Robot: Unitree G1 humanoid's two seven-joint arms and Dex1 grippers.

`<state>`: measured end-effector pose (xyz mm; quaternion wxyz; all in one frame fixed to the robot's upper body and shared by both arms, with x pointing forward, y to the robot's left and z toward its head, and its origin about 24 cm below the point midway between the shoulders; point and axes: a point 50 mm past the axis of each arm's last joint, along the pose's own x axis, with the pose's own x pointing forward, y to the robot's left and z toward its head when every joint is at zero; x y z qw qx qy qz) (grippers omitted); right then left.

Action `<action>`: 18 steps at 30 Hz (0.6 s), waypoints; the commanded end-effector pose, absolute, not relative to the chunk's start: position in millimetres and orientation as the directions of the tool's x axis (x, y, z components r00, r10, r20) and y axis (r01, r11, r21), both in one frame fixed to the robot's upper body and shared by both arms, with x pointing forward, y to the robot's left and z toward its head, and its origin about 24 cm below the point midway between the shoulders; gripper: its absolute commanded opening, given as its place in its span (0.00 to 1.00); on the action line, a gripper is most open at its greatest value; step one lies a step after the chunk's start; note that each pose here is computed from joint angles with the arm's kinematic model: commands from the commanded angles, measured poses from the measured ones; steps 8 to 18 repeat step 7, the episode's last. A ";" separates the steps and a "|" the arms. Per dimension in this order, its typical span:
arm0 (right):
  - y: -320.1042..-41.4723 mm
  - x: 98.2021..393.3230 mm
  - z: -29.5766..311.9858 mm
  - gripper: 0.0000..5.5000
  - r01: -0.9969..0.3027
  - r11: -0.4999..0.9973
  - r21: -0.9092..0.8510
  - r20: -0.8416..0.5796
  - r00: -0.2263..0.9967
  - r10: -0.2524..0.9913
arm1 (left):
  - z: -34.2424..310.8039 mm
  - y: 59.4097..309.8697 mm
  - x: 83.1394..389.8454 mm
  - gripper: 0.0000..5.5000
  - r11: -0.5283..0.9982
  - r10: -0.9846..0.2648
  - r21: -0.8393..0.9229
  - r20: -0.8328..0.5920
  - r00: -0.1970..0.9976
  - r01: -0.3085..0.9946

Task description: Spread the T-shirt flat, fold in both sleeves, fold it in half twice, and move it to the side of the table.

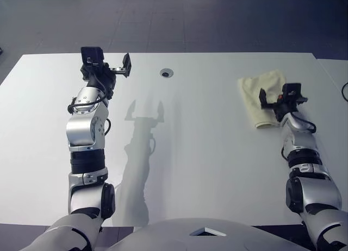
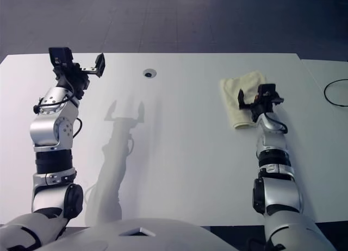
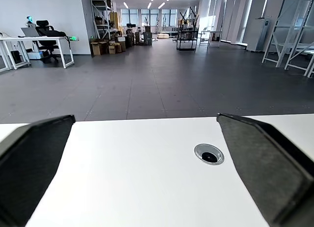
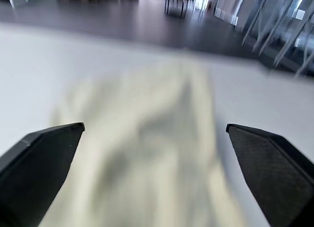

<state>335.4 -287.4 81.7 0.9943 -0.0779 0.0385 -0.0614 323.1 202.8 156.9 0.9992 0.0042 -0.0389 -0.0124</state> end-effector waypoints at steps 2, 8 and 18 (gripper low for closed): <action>-220.4 298.1 151.0 0.98 0.031 0.998 -0.058 0.070 0.997 -0.027 | 179.4 201.6 293.9 0.98 0.995 0.076 0.057 0.118 0.990 -0.083; -212.4 295.5 146.3 0.98 0.054 0.998 -0.043 -0.001 0.999 -0.054 | 188.0 197.5 296.4 0.98 0.992 0.040 0.118 0.044 0.998 -0.045; -212.4 295.5 146.3 0.98 0.054 0.998 -0.043 -0.001 0.999 -0.054 | 188.0 197.5 296.4 0.98 0.992 0.040 0.118 0.044 0.998 -0.045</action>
